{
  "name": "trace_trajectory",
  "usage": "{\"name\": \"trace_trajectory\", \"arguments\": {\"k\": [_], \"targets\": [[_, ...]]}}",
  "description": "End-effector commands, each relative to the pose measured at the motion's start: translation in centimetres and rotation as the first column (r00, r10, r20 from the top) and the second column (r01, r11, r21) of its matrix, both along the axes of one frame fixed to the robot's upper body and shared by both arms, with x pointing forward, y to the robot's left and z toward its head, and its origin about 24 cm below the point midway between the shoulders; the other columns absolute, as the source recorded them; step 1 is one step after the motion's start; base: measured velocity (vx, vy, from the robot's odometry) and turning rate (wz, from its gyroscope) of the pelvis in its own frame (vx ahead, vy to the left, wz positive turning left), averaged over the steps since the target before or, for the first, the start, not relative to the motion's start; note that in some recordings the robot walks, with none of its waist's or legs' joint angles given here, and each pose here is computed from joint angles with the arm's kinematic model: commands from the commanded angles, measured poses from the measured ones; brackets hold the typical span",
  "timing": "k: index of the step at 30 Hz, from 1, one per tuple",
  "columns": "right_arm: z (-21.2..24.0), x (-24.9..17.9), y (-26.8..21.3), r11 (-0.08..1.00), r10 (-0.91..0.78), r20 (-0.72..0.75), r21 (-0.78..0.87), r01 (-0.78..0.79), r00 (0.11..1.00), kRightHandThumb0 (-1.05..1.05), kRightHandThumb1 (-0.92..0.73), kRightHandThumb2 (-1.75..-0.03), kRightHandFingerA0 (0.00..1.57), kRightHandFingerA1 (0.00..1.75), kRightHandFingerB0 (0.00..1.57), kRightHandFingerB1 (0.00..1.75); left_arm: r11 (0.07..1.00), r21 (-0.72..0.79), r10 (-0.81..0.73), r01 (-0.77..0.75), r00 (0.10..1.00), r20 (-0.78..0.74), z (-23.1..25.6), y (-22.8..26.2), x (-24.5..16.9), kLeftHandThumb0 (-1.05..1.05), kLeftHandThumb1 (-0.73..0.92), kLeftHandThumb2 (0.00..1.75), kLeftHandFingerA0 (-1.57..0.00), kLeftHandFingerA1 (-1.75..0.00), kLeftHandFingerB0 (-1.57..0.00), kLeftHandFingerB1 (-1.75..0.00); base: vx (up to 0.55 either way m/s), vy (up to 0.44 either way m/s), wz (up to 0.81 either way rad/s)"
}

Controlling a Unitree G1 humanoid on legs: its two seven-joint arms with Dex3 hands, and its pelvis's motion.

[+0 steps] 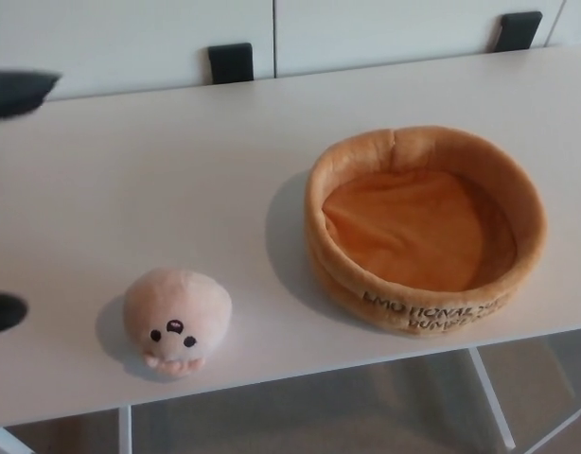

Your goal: The robot walks towards a table in front, picks a dumpling toy with left hand and puts it in an orange round plate

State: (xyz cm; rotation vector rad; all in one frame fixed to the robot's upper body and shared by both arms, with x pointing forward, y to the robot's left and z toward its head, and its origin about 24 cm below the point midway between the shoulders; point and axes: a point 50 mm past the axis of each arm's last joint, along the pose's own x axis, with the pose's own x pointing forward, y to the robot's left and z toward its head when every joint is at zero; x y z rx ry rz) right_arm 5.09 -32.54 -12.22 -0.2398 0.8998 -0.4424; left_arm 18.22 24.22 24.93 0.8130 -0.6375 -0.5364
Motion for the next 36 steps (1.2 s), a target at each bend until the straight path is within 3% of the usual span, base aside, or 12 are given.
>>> {"name": "trace_trajectory", "arguments": {"k": [1,2,5,6,9,10,17,20,24,33,34,36], "targets": [[0.4,-0.2,-0.8,0.999,-0.04,0.009,-0.032,0.04,0.999,-0.09,0.09,-1.3,0.63,1.32,0.2,0.95,0.922,0.375,0.108,-0.091,0.994,-0.026,-0.8,-2.7,4.0,-0.28,0.31,0.68,0.0,-0.49,-0.01,-0.55,0.0,0.0,0.0],[0.4,-0.2,-0.8,0.999,-0.041,0.01,-0.03,0.041,0.999,-0.06,0.09,-1.34,0.61,1.32,0.2,0.95,0.909,0.406,0.115,-0.091,0.993,-0.034,-1.2,-3.0,4.1,-0.21,0.42,0.54,0.0,-0.46,-0.02,-0.52,0.0,0.0,0.0],[0.4,-0.1,-0.7,0.999,-0.029,0.007,-0.036,0.03,1.0,-0.08,0.09,-1.34,0.6,1.31,0.19,0.94,0.882,0.462,0.126,-0.09,0.991,-0.046,-2.1,-3.5,4.5,-0.21,0.42,0.54,0.0,-0.45,-0.02,-0.52,0.0,0.0,0.0],[0.4,-0.1,-0.7,0.999,-0.028,0.007,-0.035,0.028,1.0,-0.09,0.08,-1.34,0.59,1.31,0.19,0.93,0.876,0.473,0.129,-0.092,0.991,-0.046,-2.4,-3.6,4.6,-0.2,0.31,0.71,0.0,-0.53,-0.01,-0.55,0.0,0.0,0.0],[0.4,0.0,-0.8,0.999,-0.022,0.007,-0.039,0.022,1.0,-0.11,0.07,-1.34,0.6,1.3,0.2,0.92,0.843,0.529,0.156,-0.101,0.986,-0.061,-3.8,-3.9,5.1,-0.22,0.31,0.73,0.0,-0.51,-0.01,-0.55,0.0,0.0,0.0],[0.4,0.1,-0.8,0.999,-0.02,0.008,-0.031,0.021,1.0,-0.12,0.12,-1.33,0.56,1.32,0.18,0.96,0.827,0.553,0.172,-0.106,0.983,-0.07,-4.4,-4.0,5.4,-0.28,0.42,0.54,0.0,-0.61,-0.07,-0.56,0.0,0.0,0.0],[0.4,0.2,-0.8,1.0,-0.007,-0.002,-0.019,0.007,1.0,-0.08,0.08,-1.33,0.54,1.3,0.09,0.91,0.756,0.647,0.22,-0.099,0.97,-0.108,-6.3,-4.1,5.9,-0.38,0.4,0.53,0.0,-0.53,-0.09,-0.57,0.0,0.0,0.0],[0.4,0.3,-0.8,1.0,0.005,-0.009,-0.026,-0.005,1.0,-0.06,0.09,-1.3,0.55,1.29,0.1,0.91,0.706,0.706,0.236,-0.067,0.961,-0.145,-7.3,-4.2,5.9,-0.55,0.37,0.62,-0.01,-0.58,-0.08,-0.59,0.0,0.0,0.0],[0.4,0.3,-0.9,1.0,0.0,-0.006,-0.023,0.0,1.0,-0.05,0.09,-1.29,0.56,1.28,0.11,0.89,0.661,0.749,0.26,-0.042,0.95,-0.176,-8.0,-4.6,6.0,-0.57,0.35,0.72,0.0,-0.44,-0.05,-0.58,0.0,0.0,0.0],[0.4,0.3,-0.8,1.0,-0.003,-0.01,-0.016,0.003,1.0,-0.09,0.08,-1.26,0.56,1.28,0.12,0.91,0.626,0.778,0.274,-0.054,0.949,-0.154,-8.8,-5.4,6.1,-0.59,0.34,0.74,0.0,-0.47,-0.06,-0.58,0.0,0.0,0.0],[0.4,0.4,-0.8,1.0,0.0,-0.007,-0.018,0.0,1.0,-0.09,0.1,-1.27,0.59,1.32,0.1,0.91,0.618,0.784,0.273,-0.055,0.95,-0.148,-9.0,-5.5,6.3,-0.7,0.41,0.57,0.0,-0.52,-0.02,-0.57,0.0,0.0,0.0],[0.4,0.5,-0.7,1.0,0.004,-0.002,-0.018,-0.004,1.0,-0.08,0.1,-1.27,0.59,1.31,0.11,0.91,0.602,0.796,0.273,-0.06,0.952,-0.135,-9.3,-5.8,6.7,-0.71,0.42,0.56,0.0,-0.53,-0.02,-0.57,0.0,0.0,0.0]]}}
